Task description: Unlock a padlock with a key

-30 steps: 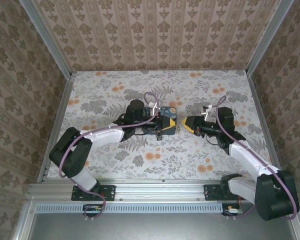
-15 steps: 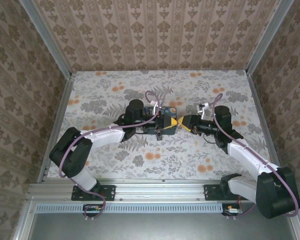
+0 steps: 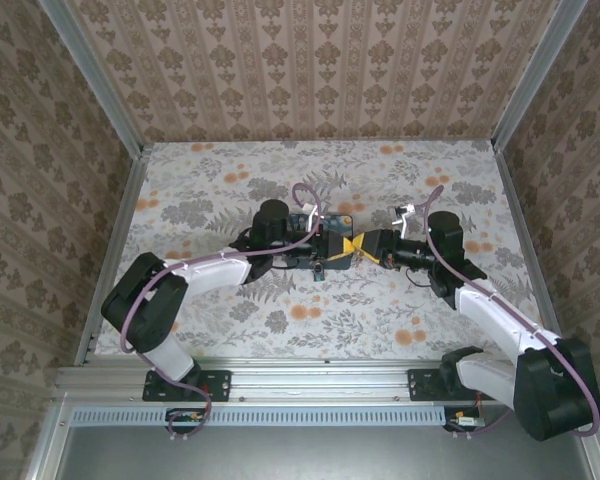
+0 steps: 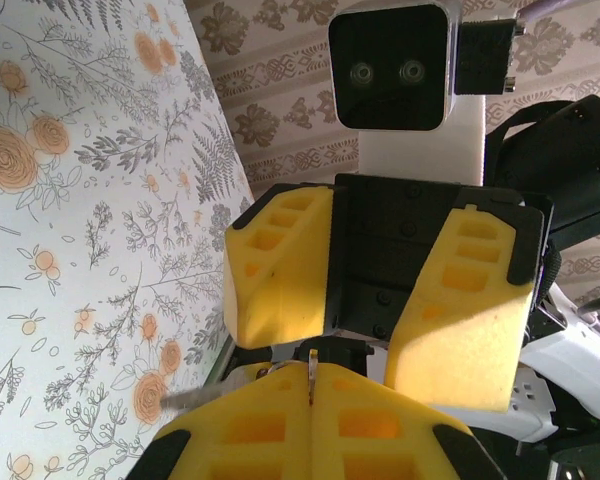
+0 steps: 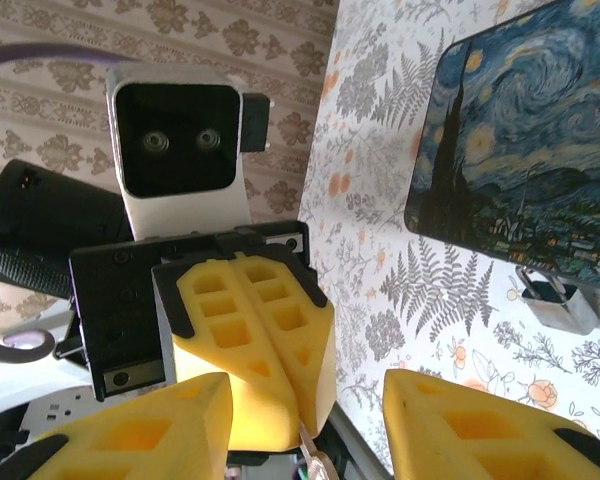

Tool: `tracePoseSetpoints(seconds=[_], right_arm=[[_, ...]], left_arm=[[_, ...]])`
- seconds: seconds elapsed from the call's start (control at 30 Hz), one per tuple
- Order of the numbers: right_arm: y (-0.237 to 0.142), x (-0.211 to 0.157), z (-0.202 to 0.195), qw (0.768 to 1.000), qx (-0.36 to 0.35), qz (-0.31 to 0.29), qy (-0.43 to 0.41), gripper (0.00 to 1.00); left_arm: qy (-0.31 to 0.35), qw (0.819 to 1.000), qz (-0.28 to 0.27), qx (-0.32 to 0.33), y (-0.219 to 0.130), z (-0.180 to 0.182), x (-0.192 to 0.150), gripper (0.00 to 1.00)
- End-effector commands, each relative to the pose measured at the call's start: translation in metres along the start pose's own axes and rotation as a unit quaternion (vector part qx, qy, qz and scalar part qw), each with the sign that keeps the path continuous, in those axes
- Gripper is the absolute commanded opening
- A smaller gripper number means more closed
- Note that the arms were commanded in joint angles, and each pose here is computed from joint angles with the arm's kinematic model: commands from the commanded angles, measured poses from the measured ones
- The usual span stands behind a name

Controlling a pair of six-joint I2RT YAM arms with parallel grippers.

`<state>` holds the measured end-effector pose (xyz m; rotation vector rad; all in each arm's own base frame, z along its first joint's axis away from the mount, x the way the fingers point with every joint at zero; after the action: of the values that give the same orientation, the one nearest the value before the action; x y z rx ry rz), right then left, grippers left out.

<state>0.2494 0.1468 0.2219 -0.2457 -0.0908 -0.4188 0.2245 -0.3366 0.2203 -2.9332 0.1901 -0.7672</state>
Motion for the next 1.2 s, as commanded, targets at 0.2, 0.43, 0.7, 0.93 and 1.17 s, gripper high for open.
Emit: tracePoseSetpoints(seconds=[0.2,0.43,0.7,0.93,1.17], right_arm=[[-0.001,-0.006,0.015,0.999,0.025,0.028,-0.038,0.34],[0.0,-0.013,0.015,0.998,0.037,0.037,-0.035,0.25],[-0.002,-0.017,0.011,0.998,0.031,0.04,-0.03,0.26],[-0.001,-0.017,0.011,0.998,0.03,0.04,-0.026,0.23],[0.0,-0.016,0.009,0.999,0.029,0.039,-0.023,0.2]], left_arm=[[0.004,1.0,-0.01,-0.012,-0.001,-0.001,0.005,0.0],[0.003,1.0,-0.02,-0.012,-0.007,0.001,0.009,0.0],[-0.005,0.999,-0.033,-0.002,-0.014,0.008,0.01,0.0],[-0.006,0.999,-0.034,0.003,-0.016,0.01,0.009,0.0],[-0.007,0.999,-0.037,0.004,-0.016,0.011,0.01,0.0]])
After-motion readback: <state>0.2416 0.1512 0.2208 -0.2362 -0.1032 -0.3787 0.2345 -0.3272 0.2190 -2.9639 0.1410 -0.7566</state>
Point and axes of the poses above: each hand's point on the last joint's axis, 136 mm out from that joint toward the fingers, its own y axis out along the fingers, its own z axis along the line the jaws close on, x = y × z, the point moved 6 cm from there along -y, back along the fingers, and after that the axes turned 12 degrees about y, right-handed, at the moved point
